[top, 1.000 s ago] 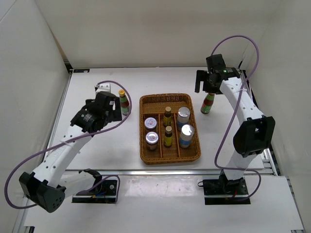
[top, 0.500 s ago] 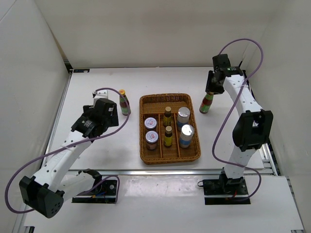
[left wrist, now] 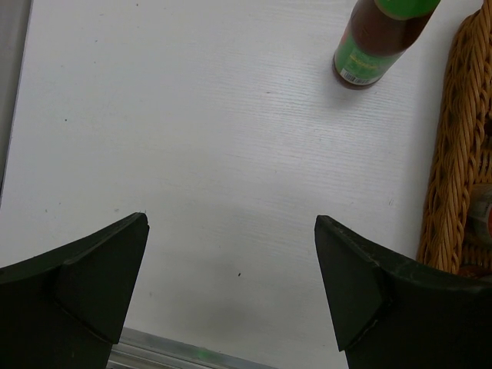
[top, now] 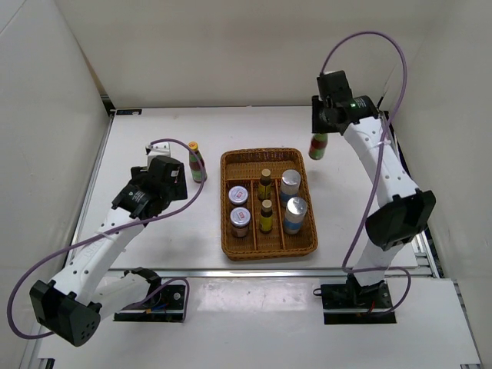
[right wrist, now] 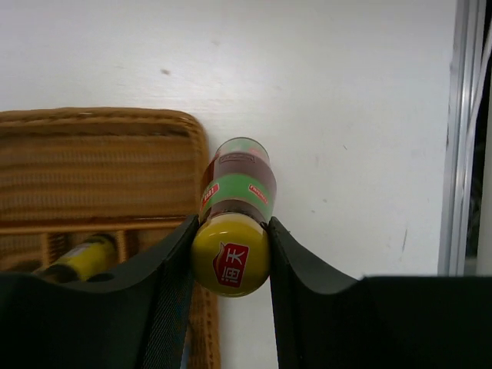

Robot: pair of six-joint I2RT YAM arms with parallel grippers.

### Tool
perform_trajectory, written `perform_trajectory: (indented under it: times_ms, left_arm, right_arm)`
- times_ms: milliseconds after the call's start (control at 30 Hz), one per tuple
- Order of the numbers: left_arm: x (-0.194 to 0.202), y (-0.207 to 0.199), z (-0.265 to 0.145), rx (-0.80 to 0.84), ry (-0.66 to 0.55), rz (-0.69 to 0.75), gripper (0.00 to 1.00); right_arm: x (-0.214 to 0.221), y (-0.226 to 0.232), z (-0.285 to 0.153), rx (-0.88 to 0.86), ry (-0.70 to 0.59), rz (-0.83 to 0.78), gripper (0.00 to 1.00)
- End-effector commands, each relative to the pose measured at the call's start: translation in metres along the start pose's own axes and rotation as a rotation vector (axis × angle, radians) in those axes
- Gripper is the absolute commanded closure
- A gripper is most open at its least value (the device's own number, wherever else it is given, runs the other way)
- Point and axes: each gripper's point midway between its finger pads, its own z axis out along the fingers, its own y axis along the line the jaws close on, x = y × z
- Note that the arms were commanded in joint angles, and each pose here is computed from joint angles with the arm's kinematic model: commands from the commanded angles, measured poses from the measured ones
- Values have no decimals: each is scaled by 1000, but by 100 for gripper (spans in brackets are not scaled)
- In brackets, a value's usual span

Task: Organize the condiment bottles

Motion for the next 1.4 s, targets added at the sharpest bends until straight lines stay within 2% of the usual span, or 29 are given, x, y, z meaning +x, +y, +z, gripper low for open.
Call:
perform_trajectory:
  times_ms: [0, 200, 300, 467, 633, 667, 733, 767, 833, 867, 933, 967, 1033, 1200, 1233, 1300, 1367]
  left_arm:
    - [-11, 1, -2, 1, -36, -19, 0]
    - [-10, 0, 0, -2, -29, -5, 0]
    - [-10, 0, 0, -2, -29, -5, 0]
    - [-10, 0, 0, -2, -29, -5, 0]
    - [-9, -1, 2, -5, -20, 1, 0]
    - [-9, -1, 2, -5, -20, 1, 0]
    - [-7, -2, 4, -8, -13, 5, 0]
    - [-7, -2, 4, -8, -13, 5, 0]
    - [-8, -6, 4, 14, -13, 1, 0]
    - [-7, -7, 6, 11, -5, 6, 0]
    - [-4, -11, 7, 30, 10, 11, 0]
    - [-3, -14, 7, 44, 15, 11, 0]
    - [-7, -21, 6, 74, 18, -6, 0]
    - [-56, -50, 5, 137, -32, -110, 0]
    - [-59, -58, 17, 130, -13, -99, 0]
    - [-89, -73, 20, 156, -51, -100, 0]
    - [-95, -85, 44, 133, -16, -76, 0]
  right_arm:
    - [-60, 24, -74, -85, -266, -22, 100]
    - [-55, 72, -67, -217, -249, -75, 100]
    - [-41, 91, -41, -258, -209, -86, 100]
    - [-18, 106, 1, -272, -163, -101, 100]
    - [-8, 112, 22, -272, -164, -100, 100]
    - [-6, 113, 26, -270, -155, -103, 97]
    - [-3, 113, 26, -269, -140, -93, 81]
    - [-1, 112, 30, -258, -133, -94, 68]
    - [2, 111, 30, -248, -121, -74, 50]
    - [-1, 107, 27, -237, -133, -70, 33]
    - [-11, 105, 14, -241, -151, -55, 20]
    - [-14, 103, 11, -230, -155, -54, 8]
    - [-28, 96, -10, -227, -189, -43, 0]
    - [-56, 79, -66, -246, -312, 7, 0]
    - [-61, 77, -77, -252, -338, 15, 0]
    - [-66, 78, -104, -316, -379, 19, 0]
    - [-62, 82, -118, -363, -384, 9, 0]
